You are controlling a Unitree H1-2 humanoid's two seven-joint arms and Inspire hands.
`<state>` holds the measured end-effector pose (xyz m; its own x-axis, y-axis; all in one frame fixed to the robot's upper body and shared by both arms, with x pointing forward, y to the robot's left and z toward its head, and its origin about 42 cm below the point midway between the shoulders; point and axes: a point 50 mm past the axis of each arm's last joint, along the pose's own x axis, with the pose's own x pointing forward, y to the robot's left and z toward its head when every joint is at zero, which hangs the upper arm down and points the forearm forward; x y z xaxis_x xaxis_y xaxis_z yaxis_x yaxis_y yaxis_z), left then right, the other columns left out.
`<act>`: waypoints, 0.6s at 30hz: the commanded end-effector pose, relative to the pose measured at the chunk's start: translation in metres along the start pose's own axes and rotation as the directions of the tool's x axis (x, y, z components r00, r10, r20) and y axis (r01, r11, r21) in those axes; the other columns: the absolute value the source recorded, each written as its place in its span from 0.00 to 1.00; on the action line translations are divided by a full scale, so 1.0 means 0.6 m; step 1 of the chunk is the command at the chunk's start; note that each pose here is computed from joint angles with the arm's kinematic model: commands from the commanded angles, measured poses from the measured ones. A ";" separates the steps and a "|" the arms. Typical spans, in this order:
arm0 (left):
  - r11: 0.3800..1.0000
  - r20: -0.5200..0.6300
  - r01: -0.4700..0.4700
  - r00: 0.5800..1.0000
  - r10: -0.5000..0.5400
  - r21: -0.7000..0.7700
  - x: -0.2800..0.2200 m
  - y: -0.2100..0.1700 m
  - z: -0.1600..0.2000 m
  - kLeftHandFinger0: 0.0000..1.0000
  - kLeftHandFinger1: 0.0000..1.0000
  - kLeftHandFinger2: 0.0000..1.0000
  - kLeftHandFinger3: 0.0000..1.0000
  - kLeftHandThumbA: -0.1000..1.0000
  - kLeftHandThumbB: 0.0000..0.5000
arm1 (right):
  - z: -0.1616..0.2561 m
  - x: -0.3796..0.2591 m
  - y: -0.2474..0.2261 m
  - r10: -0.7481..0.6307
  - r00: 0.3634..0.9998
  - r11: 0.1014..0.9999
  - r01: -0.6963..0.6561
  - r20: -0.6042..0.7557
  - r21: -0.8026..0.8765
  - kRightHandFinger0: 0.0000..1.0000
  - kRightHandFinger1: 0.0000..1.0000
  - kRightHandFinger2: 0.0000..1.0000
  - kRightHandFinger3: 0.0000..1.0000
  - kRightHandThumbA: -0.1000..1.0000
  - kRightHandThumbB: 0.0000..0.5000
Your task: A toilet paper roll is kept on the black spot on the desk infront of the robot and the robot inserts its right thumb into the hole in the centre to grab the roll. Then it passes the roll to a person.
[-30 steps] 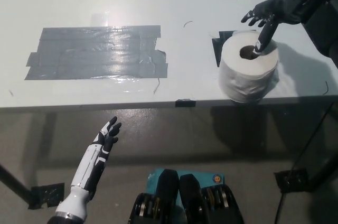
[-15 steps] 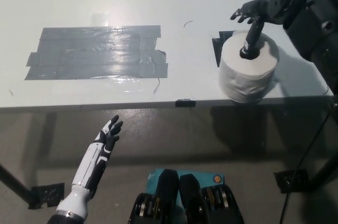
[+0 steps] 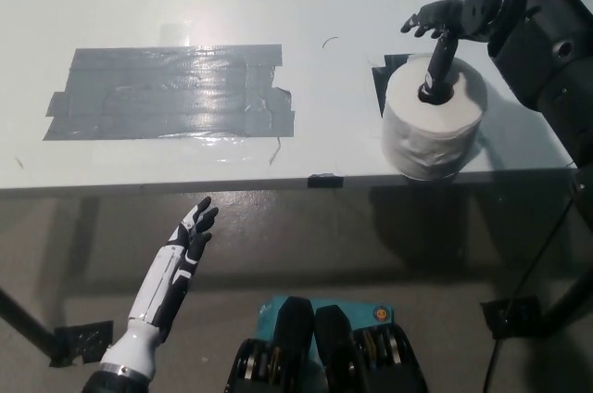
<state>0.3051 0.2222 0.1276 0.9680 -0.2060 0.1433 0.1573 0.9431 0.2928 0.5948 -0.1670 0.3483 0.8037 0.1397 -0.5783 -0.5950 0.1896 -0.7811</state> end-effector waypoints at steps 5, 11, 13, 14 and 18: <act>1.000 0.068 0.005 0.998 -0.007 0.027 0.015 0.013 0.022 1.00 1.00 1.00 1.00 1.00 0.30 | -0.006 -0.016 -0.032 -0.041 0.999 0.998 0.040 -0.012 -0.037 1.00 1.00 1.00 1.00 0.82 0.70; 0.999 0.065 0.009 0.998 -0.011 0.032 0.021 0.014 0.026 1.00 1.00 1.00 1.00 1.00 0.35 | -0.010 -0.015 -0.030 -0.036 0.999 0.998 0.035 -0.026 -0.054 1.00 1.00 1.00 1.00 0.82 0.79; 0.999 0.066 0.013 0.998 -0.015 0.039 0.023 0.015 0.026 1.00 1.00 1.00 1.00 1.00 0.36 | -0.010 -0.014 -0.029 -0.032 0.999 0.998 0.030 -0.029 -0.056 1.00 1.00 1.00 1.00 0.82 0.82; 0.999 0.069 0.012 0.998 -0.014 0.038 0.024 0.015 0.026 1.00 1.00 1.00 1.00 1.00 0.36 | -0.010 -0.013 -0.027 -0.028 0.999 0.998 0.026 -0.029 -0.060 1.00 1.00 1.00 1.00 0.82 0.82; 0.999 0.069 0.010 0.998 -0.012 0.037 0.026 0.014 0.027 1.00 1.00 1.00 1.00 1.00 0.38 | -0.010 -0.008 -0.019 -0.016 0.999 0.999 0.015 -0.031 -0.043 1.00 1.00 1.00 1.00 0.80 0.81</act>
<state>0.3128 0.2216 0.1351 0.9630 -0.2135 0.1646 0.1564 0.9397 0.3043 0.5935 -0.1757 0.3335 0.7874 0.1046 -0.6074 -0.6159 0.1705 -0.7691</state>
